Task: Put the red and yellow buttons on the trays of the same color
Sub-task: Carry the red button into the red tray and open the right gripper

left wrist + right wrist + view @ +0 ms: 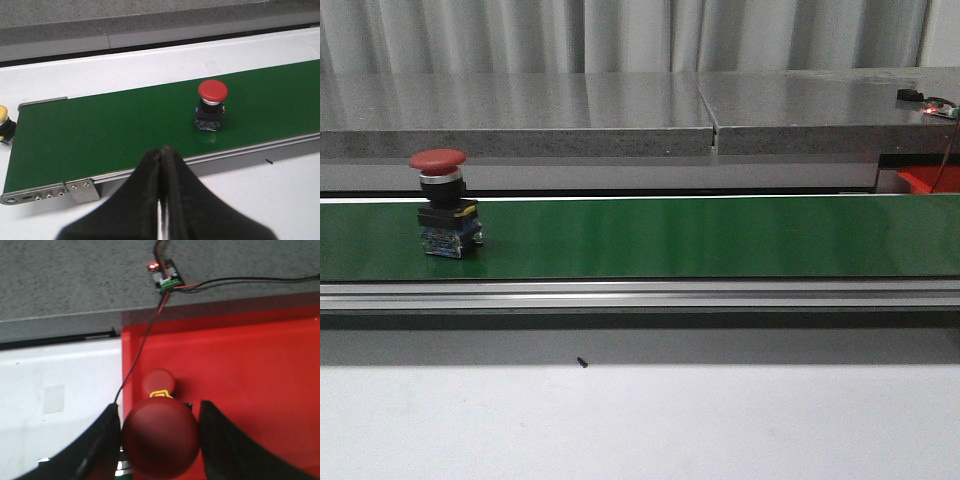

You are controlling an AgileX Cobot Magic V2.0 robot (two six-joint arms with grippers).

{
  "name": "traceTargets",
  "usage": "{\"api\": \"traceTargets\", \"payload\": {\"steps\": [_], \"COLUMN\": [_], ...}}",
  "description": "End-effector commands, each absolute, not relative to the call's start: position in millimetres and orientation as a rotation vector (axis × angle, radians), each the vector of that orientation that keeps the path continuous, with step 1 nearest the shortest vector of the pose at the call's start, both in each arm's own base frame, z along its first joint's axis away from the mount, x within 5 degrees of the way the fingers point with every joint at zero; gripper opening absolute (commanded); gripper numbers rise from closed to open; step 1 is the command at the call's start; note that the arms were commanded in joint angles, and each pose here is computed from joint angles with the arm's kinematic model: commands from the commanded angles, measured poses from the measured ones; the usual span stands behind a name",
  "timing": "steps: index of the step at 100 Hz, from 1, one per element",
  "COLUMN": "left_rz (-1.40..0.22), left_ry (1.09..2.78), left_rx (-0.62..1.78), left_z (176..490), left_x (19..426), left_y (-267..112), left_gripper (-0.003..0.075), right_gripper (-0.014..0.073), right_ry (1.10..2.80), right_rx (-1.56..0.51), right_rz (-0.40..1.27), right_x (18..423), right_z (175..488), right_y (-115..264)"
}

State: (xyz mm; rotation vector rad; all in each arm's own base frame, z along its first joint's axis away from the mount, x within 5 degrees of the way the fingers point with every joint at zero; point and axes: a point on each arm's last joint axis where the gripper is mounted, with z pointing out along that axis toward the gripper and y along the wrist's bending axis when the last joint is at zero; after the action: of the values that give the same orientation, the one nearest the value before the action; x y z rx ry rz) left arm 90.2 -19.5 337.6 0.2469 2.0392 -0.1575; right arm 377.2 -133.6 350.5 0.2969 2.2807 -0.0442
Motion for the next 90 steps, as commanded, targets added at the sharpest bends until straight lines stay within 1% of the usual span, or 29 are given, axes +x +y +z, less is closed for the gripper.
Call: {"api": "traceTargets", "payload": {"steps": [1, 12, 31, 60, 78, 90], "left_rz": [-0.175, -0.175, -0.175, -0.175, -0.175, -0.175], "left_ry": [1.959, 1.959, 1.959, 1.959, 1.959, 1.959], "left_rx": [0.222, 0.222, 0.222, 0.222, 0.222, 0.222], "left_z": [350.1, 350.1, 350.1, 350.1, 350.1, 350.1], "left_x": [92.4, 92.4, 92.4, 92.4, 92.4, 92.4], "left_y": [-20.4, -20.4, -20.4, -20.4, -20.4, -20.4], "left_gripper": [-0.0019, -0.0019, -0.0019, -0.0019, -0.0019, -0.0019], "right_gripper": [-0.0003, -0.0003, -0.0003, -0.0003, -0.0003, -0.0003], "right_ry": [2.138, 2.138, 2.112, 2.086, 2.129, 2.133], "right_rx": [0.337, 0.404, 0.444, 0.494, 0.515, 0.526], "right_rz": [-0.077, -0.062, -0.069, -0.069, -0.06, -0.059], "right_x": [376.2, 385.2, 405.0, 425.4, 434.6, 438.5], "right_z": [372.8, 357.9, 332.1, 297.7, 270.3, 259.8], "right_y": [-148.2, -167.4, -181.8, -193.7, -198.5, -200.8]}}
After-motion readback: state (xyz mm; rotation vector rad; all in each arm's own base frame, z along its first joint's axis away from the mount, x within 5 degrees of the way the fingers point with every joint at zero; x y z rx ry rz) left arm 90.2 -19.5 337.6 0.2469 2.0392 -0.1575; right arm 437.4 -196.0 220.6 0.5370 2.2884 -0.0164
